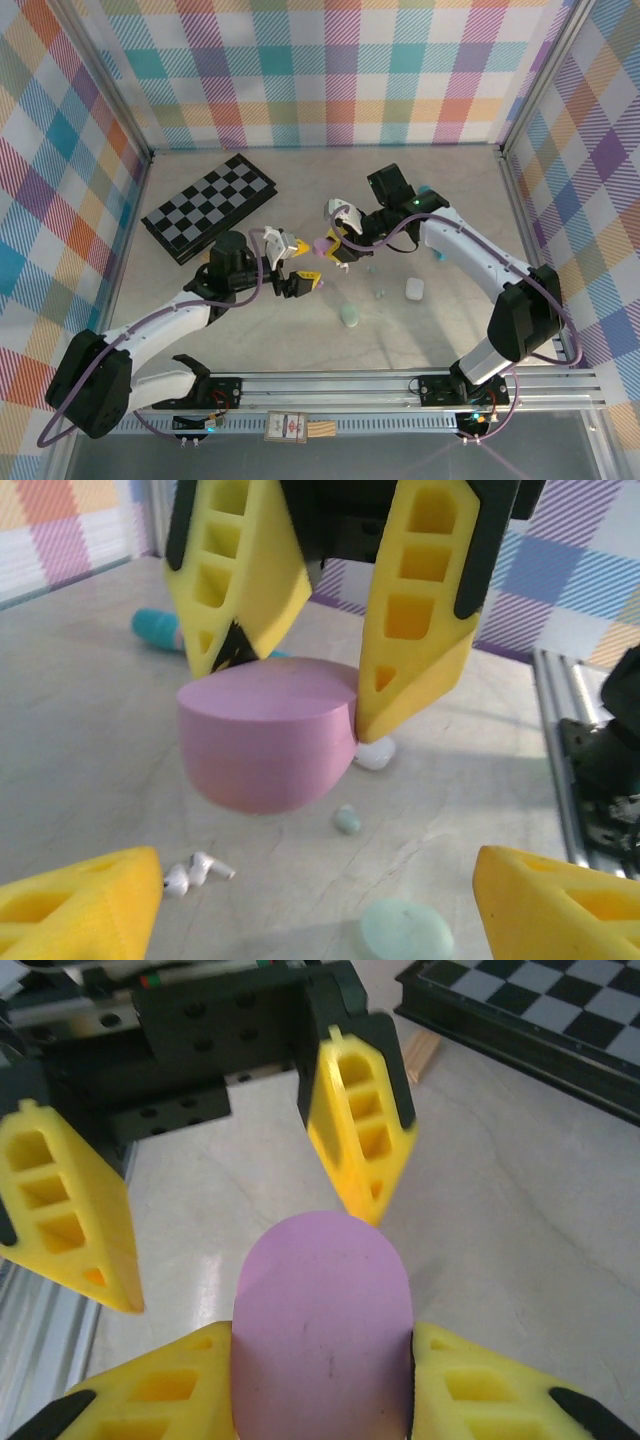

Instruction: Insert wireless bluetooth earbuds into charging case

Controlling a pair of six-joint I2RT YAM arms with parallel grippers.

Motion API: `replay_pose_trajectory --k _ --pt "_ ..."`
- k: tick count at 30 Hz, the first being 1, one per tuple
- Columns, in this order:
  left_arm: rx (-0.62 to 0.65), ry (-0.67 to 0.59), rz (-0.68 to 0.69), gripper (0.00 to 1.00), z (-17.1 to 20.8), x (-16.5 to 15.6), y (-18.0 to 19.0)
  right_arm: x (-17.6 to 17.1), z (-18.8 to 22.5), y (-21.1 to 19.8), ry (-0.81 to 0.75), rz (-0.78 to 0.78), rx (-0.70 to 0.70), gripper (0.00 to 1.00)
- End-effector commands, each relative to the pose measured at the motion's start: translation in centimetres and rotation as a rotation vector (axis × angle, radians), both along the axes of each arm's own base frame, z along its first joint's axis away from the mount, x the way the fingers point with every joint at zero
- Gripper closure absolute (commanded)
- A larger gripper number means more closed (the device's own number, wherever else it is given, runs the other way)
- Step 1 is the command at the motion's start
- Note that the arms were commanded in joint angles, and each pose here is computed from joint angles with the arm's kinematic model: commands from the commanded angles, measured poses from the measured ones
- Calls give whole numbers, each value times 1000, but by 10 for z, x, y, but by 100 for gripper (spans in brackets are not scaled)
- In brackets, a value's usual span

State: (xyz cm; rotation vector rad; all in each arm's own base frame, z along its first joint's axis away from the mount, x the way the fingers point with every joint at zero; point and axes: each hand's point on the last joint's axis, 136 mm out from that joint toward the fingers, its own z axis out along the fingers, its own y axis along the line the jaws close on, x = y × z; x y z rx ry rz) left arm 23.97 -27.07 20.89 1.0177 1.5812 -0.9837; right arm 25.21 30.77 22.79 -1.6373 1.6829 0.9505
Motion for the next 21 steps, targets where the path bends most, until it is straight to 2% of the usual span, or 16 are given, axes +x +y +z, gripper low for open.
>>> replay_pose_trajectory --k 1,7,13,16,21 --pt "-66 -68 -125 24 26 -13 -14 -22 33 4 2 85 92 73" --pt "-148 -50 -167 35 40 -15 -24 -28 35 6 2 111 102 74" --pt "-171 -29 -155 39 42 -11 -28 -34 35 6 4 127 99 73" --pt "-179 -6 -158 47 44 -9 -30 -35 32 4 6 129 93 74" --pt "-187 2 -181 50 45 -13 -33 -37 29 3 16 136 82 74"
